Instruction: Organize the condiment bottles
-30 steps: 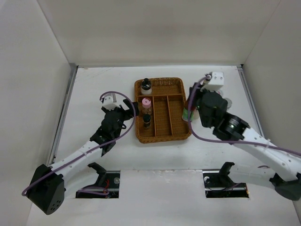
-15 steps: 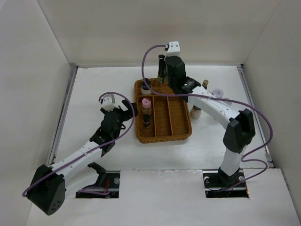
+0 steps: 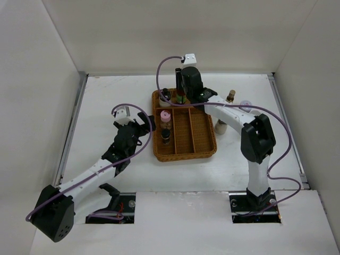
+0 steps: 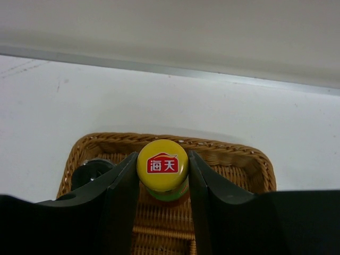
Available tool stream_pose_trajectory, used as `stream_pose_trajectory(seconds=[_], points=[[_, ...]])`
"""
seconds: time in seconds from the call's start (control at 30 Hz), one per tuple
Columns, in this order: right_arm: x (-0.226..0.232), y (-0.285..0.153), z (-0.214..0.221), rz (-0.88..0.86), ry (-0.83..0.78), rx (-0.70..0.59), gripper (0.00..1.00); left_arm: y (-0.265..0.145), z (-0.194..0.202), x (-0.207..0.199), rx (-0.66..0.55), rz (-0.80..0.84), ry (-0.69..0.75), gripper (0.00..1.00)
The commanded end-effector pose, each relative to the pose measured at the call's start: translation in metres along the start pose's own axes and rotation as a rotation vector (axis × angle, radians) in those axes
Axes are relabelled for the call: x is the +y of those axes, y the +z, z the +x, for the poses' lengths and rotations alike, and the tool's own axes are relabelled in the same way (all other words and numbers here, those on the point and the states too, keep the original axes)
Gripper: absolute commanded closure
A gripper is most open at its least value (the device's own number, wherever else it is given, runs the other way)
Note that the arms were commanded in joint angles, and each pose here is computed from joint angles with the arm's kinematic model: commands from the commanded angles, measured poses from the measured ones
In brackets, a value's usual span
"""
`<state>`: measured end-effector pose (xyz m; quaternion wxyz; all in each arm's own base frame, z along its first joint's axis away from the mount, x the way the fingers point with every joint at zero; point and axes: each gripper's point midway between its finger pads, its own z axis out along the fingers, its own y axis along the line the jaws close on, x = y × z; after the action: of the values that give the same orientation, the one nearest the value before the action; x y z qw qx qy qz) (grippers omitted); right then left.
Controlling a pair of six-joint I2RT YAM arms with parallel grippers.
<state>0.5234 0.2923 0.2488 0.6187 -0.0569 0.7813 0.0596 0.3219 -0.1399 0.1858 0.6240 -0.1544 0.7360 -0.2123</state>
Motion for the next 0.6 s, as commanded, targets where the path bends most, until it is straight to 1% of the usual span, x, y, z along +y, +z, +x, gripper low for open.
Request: stream_pose_trajectory(seconds=[0.0, 0.17, 0.3, 0.37, 0.4, 0.47, 0.57], points=[[0.005, -0.008, -0.065, -0.041, 0.139, -0.199, 0.81, 0.002, -0.009, -0.007, -0.034, 0.027, -0.030, 0.03], [0.007, -0.003, -0.033, -0.043, 0.136, -0.144, 0.79, 0.002, -0.008, -0.008, -0.031, 0.032, -0.030, 0.03], [0.009, 0.000, -0.006, -0.045, 0.146, -0.099, 0.74, 0.002, -0.008, -0.007, -0.032, 0.031, -0.030, 0.03], [0.009, 0.001, 0.003, -0.040, 0.150, -0.079, 0.70, 0.003, -0.007, -0.008, -0.029, 0.031, -0.029, 0.03], [0.009, 0.000, 0.005, -0.042, 0.152, -0.073, 0.66, 0.003, -0.006, -0.008, -0.026, 0.029, -0.028, 0.03], [0.008, -0.002, 0.001, -0.039, 0.155, -0.079, 0.54, 0.004, -0.004, -0.008, -0.020, 0.029, -0.025, 0.03], [0.001, -0.020, -0.029, -0.037, 0.178, -0.134, 0.23, 0.004, -0.005, -0.009, -0.023, 0.032, -0.026, 0.03]])
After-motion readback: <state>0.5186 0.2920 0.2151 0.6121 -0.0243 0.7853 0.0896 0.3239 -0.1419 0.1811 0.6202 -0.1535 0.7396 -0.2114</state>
